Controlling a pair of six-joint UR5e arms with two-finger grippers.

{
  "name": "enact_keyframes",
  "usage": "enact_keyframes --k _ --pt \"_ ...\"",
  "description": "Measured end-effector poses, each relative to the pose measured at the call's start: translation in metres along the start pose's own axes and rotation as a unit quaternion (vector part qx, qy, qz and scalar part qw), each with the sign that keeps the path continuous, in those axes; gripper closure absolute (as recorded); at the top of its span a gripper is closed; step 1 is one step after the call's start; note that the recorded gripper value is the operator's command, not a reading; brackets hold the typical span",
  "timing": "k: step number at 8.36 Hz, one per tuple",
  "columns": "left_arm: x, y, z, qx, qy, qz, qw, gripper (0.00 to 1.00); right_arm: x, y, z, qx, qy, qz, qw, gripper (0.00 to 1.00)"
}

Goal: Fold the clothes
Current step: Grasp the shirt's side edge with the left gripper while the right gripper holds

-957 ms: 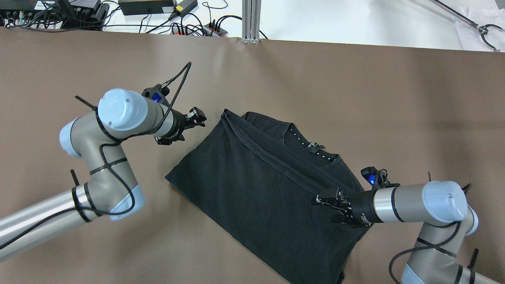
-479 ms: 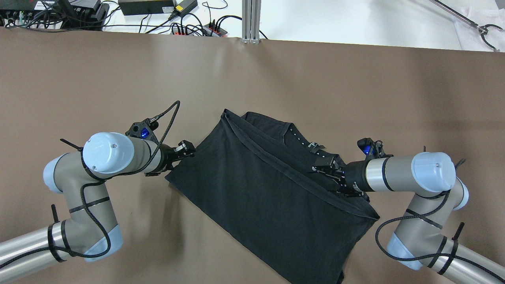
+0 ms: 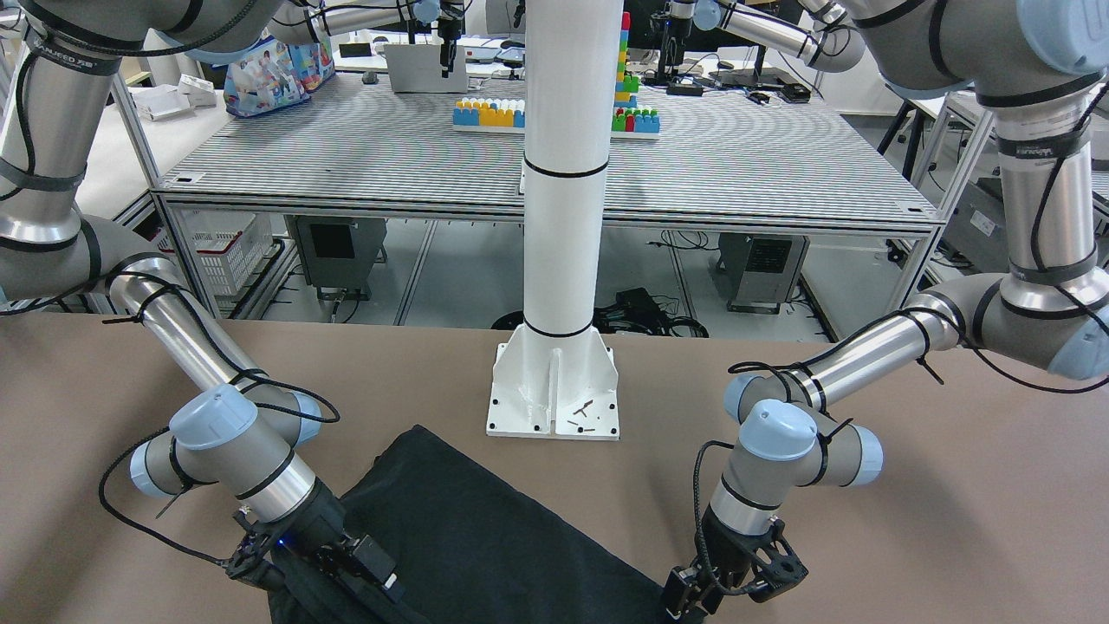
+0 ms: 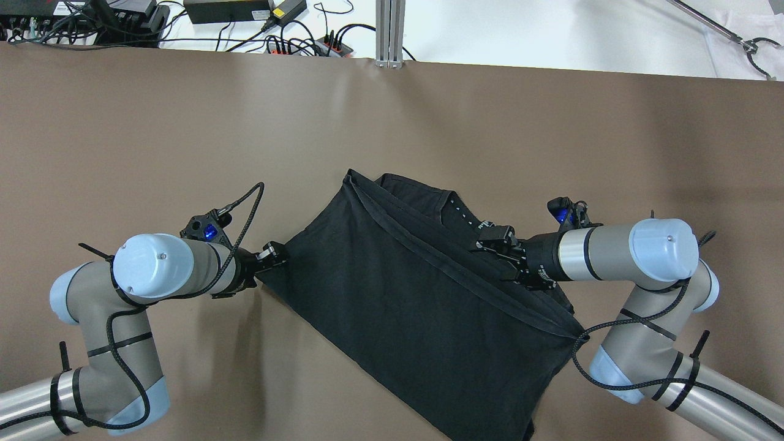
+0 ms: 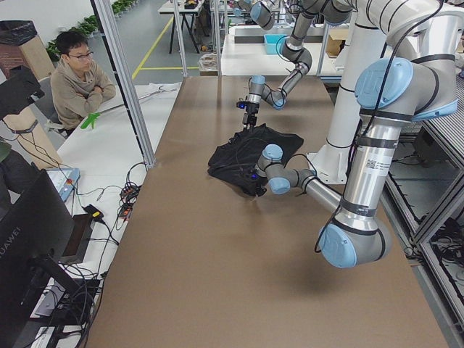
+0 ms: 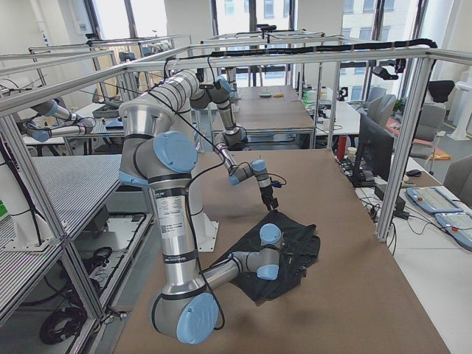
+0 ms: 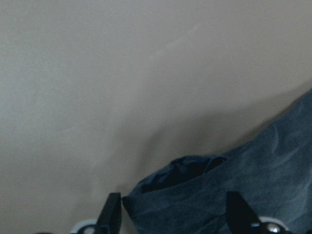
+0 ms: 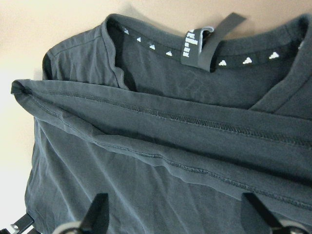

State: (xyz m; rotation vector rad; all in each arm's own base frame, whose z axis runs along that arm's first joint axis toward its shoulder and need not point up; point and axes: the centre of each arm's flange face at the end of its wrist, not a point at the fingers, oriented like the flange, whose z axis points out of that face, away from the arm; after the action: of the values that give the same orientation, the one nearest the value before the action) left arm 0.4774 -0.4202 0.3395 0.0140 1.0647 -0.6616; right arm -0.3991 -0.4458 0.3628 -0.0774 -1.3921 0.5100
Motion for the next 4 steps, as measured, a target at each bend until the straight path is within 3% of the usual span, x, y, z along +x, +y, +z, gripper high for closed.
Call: enact_keyframes --k 1,4 --pt "-0.005 0.003 0.001 0.004 -0.002 -0.001 1.0000 0.21 -0.002 -0.001 -0.001 0.001 -0.002 0.000 1.0000 0.05" --pt "-0.014 0.013 0.005 0.003 -0.007 0.002 1.0000 0.68 -0.005 -0.002 -0.005 0.001 -0.007 -0.001 1.0000 0.05"
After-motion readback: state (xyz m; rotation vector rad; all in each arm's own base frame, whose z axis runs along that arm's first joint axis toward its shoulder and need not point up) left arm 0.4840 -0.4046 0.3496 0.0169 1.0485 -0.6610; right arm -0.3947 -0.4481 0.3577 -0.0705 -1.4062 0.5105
